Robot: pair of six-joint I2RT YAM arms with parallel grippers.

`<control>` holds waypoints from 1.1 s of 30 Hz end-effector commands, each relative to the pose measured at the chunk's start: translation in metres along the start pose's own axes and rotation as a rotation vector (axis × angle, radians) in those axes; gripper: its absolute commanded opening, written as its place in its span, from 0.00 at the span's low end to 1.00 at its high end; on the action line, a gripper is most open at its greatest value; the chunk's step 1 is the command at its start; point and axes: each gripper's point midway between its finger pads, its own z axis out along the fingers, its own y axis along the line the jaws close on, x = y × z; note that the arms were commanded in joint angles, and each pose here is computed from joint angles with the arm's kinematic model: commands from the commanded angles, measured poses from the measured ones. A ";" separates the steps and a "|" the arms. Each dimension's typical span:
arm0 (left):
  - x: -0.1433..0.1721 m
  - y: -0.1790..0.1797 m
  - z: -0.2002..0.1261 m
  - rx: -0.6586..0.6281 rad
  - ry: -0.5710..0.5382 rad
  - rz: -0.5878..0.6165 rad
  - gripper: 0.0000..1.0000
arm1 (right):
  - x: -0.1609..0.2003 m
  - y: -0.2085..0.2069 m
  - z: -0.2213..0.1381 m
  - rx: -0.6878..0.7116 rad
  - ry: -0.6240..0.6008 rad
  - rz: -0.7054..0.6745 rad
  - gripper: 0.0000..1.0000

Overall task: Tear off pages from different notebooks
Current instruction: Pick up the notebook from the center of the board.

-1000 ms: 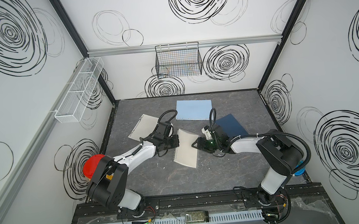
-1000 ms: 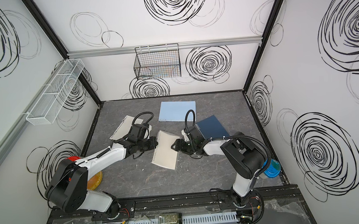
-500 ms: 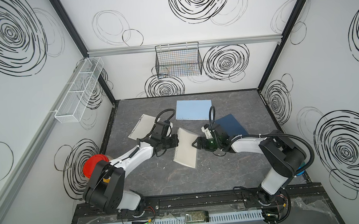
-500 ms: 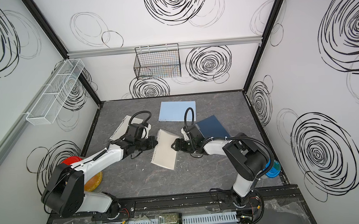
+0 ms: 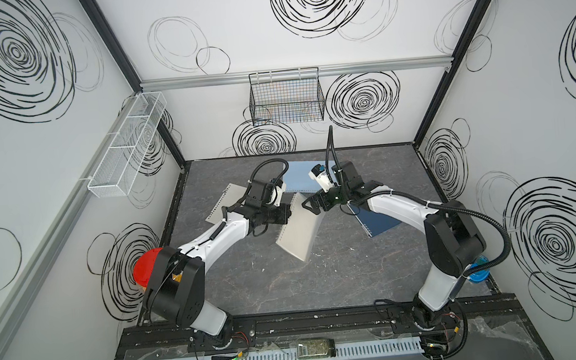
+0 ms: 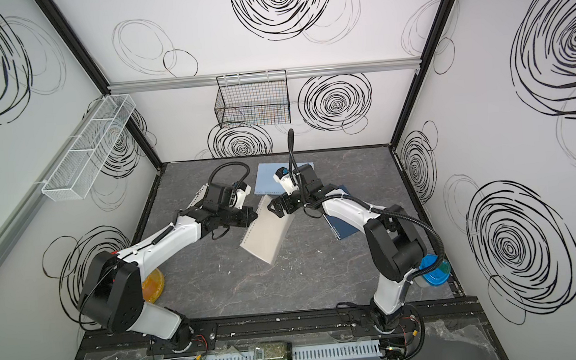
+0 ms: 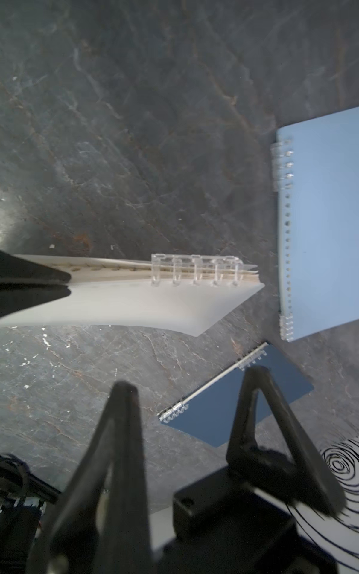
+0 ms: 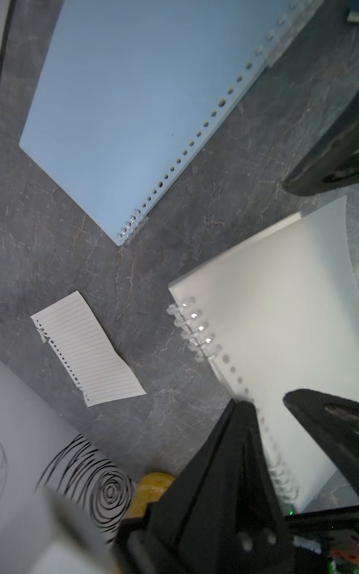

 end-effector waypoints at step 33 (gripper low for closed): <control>-0.013 -0.084 -0.049 0.219 0.038 0.454 0.00 | -0.009 0.011 -0.039 -0.264 -0.216 -0.459 0.92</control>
